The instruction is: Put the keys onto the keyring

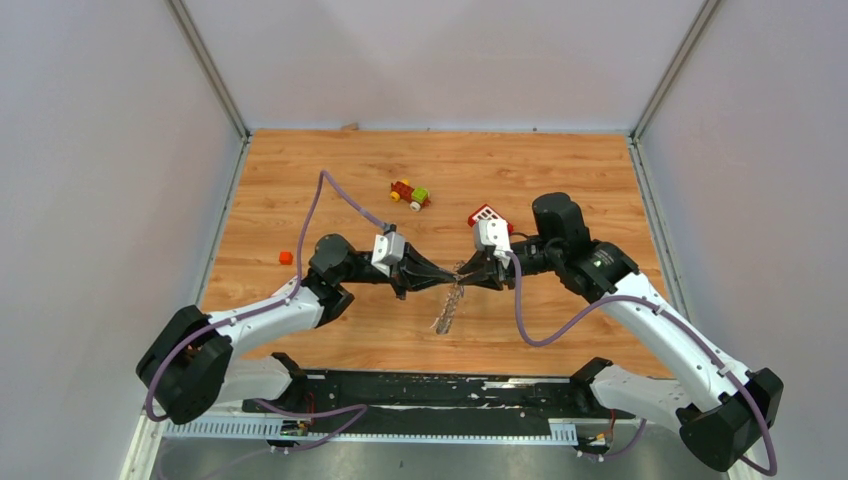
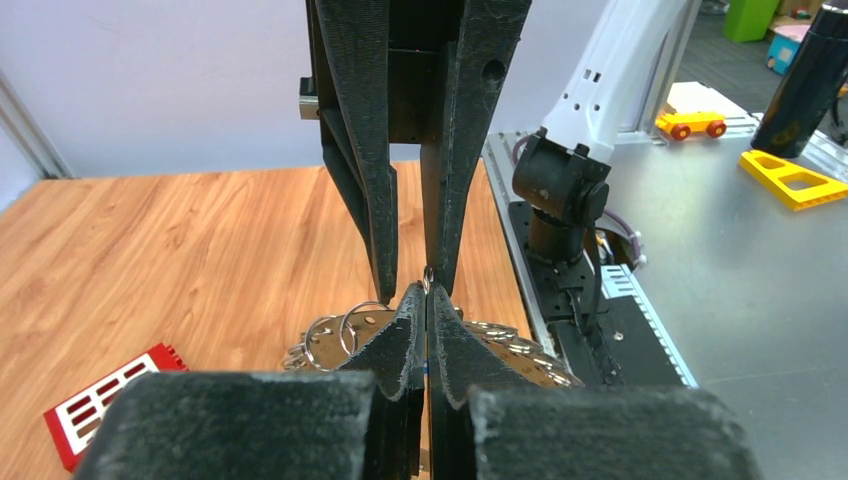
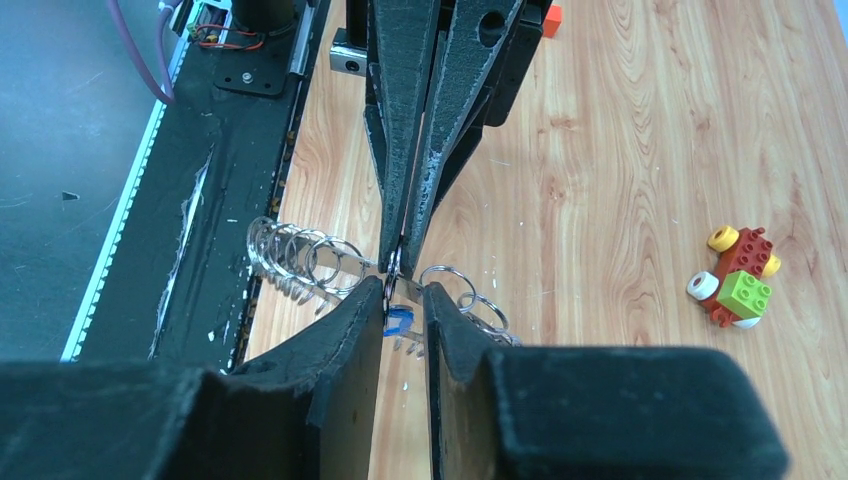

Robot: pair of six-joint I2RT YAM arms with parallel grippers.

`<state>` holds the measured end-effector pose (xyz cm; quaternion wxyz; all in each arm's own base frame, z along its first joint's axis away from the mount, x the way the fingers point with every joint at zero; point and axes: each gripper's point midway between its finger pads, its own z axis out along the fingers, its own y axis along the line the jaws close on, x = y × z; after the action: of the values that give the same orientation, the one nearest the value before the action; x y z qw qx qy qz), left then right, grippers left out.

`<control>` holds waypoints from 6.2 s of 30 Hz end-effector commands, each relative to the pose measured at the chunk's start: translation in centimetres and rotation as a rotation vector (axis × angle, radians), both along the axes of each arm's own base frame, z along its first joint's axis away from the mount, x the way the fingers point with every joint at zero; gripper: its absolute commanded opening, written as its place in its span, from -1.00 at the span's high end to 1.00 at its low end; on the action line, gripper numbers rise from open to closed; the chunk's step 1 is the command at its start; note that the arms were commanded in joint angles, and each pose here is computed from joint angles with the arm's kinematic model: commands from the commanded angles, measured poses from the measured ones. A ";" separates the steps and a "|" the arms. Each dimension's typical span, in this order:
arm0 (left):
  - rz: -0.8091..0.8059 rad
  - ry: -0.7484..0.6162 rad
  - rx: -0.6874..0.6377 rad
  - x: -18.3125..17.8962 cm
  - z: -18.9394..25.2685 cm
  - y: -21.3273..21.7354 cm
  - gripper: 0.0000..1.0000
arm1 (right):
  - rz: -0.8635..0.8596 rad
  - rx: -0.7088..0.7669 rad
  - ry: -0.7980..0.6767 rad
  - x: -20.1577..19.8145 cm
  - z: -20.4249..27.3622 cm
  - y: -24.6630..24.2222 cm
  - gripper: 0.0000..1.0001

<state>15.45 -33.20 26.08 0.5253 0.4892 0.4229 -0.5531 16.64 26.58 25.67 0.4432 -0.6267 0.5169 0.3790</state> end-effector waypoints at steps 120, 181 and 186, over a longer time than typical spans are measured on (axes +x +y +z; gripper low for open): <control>-0.045 -0.144 0.058 -0.7 0.3 -0.7 1.00 | -0.042 -0.139 -0.010 0.0 -2.3 -1.4 1.00; -0.089 -0.116 -0.007 -1.7 0.9 -0.2 1.00 | 0.054 -0.065 -0.067 -0.9 1.7 -0.6 0.35; -0.087 -0.108 -0.006 -1.7 0.7 -0.2 1.00 | 0.068 -0.058 -0.057 -1.1 1.5 -0.1 0.38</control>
<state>13.81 -33.52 25.41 0.5007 0.5375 0.3947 -0.5520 15.35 25.46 25.05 0.3990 -0.6684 0.5199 0.3517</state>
